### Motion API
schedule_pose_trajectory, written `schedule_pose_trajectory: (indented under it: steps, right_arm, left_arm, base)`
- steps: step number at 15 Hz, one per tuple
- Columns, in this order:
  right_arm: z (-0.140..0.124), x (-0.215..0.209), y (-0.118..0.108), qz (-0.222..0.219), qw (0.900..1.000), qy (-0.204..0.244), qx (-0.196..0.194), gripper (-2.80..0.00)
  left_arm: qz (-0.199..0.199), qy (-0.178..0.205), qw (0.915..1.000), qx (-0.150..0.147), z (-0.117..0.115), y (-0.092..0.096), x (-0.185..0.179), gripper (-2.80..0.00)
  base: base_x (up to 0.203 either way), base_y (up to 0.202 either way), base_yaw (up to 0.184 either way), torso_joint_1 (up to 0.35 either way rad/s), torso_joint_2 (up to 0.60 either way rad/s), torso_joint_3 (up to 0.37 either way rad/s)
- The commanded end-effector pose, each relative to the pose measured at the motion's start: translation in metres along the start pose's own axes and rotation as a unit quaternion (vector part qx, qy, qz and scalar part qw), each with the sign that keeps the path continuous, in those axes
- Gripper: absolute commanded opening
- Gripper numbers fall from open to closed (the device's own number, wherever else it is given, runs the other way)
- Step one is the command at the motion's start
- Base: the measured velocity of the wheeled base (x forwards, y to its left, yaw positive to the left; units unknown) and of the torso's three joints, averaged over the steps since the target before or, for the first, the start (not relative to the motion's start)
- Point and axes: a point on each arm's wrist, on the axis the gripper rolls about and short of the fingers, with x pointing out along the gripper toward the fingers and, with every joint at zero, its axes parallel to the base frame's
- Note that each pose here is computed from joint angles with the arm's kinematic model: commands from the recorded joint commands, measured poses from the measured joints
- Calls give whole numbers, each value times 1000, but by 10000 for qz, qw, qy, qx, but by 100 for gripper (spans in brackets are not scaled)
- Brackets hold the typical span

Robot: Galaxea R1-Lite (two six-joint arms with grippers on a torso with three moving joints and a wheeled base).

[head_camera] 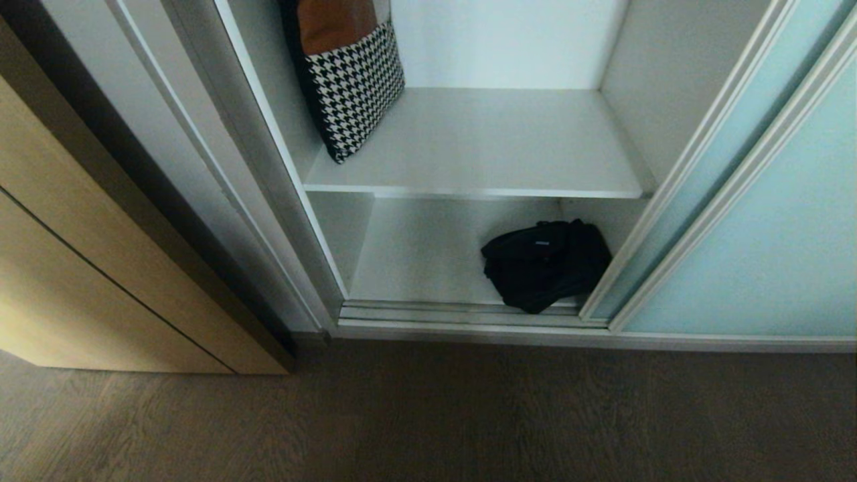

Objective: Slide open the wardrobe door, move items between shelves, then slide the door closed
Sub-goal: Place the bag on the higher shelf

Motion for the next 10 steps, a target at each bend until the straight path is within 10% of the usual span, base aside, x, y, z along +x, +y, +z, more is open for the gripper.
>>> schedule_pose_trajectory:
  steps: [1,10]
  right_arm:
    - [0,0,0,-1,10000,-6,0,-280]
    - [0,0,0,-1,10000,-6,0,-280]
  left_arm:
    - [3,12,10000,-10,0,0,0,-280]
    - [3,20,10000,-33,0,0,0,-280]
  base:
    - [0,0,0,5,4,-201]
    - [0,0,0,3,4,-196]
